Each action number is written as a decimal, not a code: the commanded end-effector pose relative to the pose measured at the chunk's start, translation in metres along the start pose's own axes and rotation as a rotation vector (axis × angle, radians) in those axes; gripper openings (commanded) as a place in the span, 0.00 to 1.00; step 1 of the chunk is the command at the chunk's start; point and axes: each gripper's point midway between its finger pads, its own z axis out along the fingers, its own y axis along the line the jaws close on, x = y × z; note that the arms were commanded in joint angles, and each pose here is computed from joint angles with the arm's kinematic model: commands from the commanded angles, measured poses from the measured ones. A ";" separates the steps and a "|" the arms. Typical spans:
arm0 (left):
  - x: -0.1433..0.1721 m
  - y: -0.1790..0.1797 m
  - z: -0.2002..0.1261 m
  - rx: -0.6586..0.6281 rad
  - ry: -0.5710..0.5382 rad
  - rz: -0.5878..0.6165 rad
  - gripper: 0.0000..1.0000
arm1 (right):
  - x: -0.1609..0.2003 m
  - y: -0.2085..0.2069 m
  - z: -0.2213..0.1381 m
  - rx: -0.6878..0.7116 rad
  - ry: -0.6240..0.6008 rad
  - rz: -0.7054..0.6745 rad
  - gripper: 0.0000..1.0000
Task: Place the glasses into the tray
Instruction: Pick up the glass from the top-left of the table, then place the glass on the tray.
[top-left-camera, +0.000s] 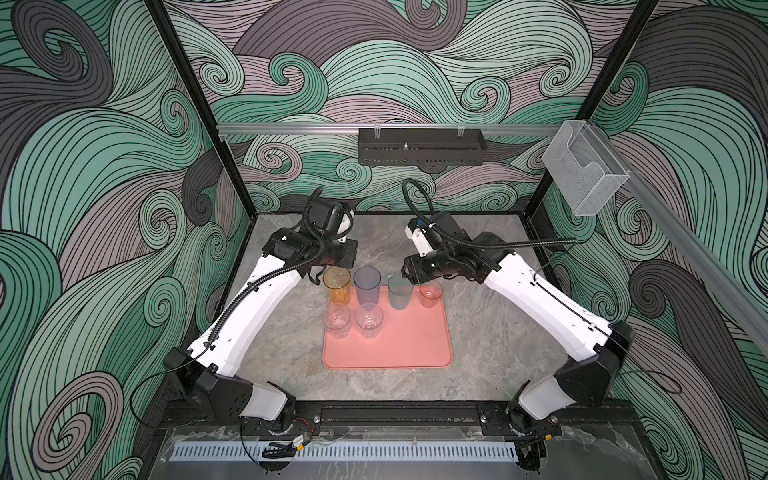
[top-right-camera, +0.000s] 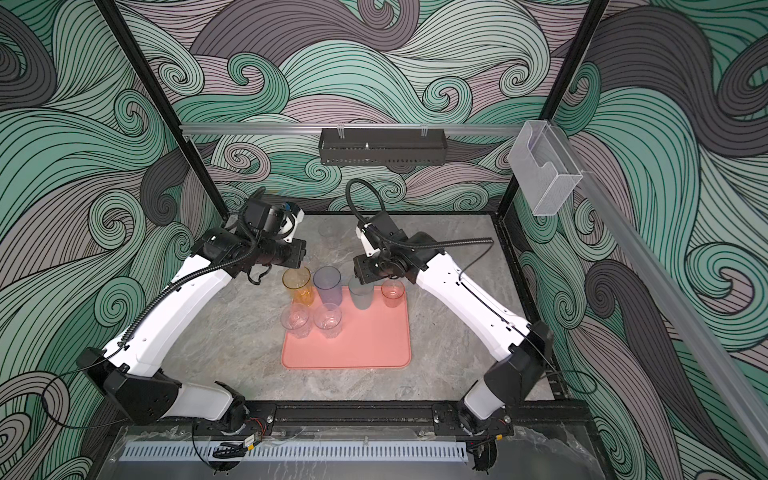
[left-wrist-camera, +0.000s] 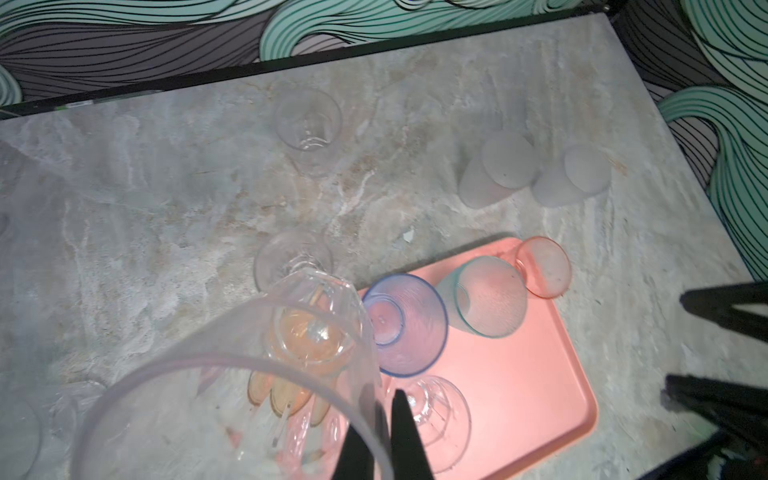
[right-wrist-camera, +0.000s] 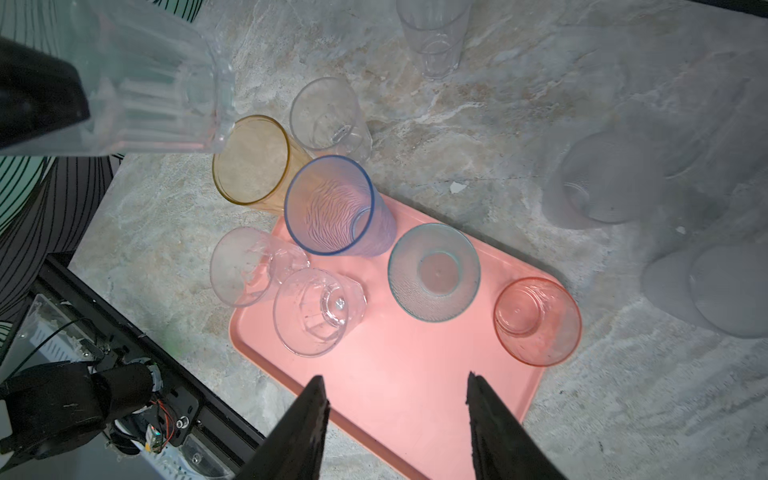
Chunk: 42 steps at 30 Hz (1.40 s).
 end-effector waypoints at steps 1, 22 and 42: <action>0.016 -0.038 -0.014 0.080 0.010 0.038 0.00 | 0.025 -0.029 -0.007 0.092 0.044 0.014 0.55; 0.119 -0.174 0.092 0.047 0.268 0.237 0.00 | 0.092 -0.084 0.006 0.134 0.106 0.229 0.54; 0.158 -0.158 0.155 -0.068 0.361 0.332 0.00 | 0.107 -0.096 0.035 0.140 0.153 0.257 0.54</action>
